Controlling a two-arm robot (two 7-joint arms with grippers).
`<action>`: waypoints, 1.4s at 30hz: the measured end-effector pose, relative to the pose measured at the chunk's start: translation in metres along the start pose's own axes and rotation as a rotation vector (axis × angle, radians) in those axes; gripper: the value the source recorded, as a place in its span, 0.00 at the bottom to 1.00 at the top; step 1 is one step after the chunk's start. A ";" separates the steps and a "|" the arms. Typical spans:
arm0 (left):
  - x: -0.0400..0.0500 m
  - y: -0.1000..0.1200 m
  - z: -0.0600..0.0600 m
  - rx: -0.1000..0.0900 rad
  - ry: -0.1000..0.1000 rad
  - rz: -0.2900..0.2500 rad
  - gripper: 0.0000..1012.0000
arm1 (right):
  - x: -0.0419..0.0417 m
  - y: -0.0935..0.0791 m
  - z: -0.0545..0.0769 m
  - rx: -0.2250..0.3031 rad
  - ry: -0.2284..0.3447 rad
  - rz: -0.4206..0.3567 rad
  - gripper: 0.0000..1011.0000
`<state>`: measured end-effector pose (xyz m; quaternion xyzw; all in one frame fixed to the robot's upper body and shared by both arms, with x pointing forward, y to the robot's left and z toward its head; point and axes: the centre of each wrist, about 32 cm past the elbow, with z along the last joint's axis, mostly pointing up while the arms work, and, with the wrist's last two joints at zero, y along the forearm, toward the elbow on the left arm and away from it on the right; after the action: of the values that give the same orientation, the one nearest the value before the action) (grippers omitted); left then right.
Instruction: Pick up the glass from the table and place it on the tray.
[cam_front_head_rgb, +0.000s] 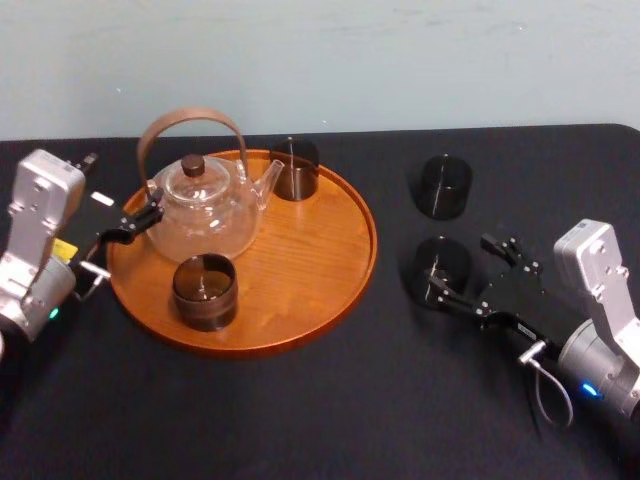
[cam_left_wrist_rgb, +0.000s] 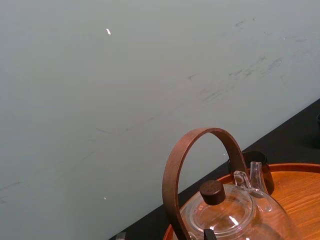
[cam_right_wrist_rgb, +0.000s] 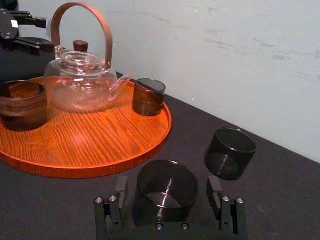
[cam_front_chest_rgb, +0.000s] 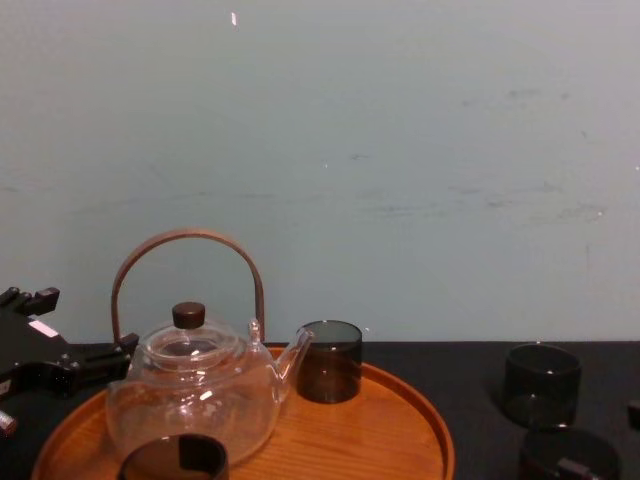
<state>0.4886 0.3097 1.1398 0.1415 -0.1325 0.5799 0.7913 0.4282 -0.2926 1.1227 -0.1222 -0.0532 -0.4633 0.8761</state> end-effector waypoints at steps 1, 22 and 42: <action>0.0000 0.000 0.000 0.000 0.000 0.000 1.00 | -0.0003 0.001 -0.001 -0.003 0.002 0.004 0.99; 0.0000 0.000 0.000 0.000 0.000 0.000 1.00 | -0.0020 0.016 -0.020 -0.053 0.037 0.025 0.99; 0.0000 0.000 0.000 0.000 0.000 0.000 1.00 | 0.0071 0.041 -0.018 -0.055 0.029 0.045 0.99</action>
<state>0.4886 0.3097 1.1398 0.1415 -0.1324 0.5799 0.7913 0.4656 -0.2808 1.1005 -0.1405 -0.0251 -0.4466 0.8833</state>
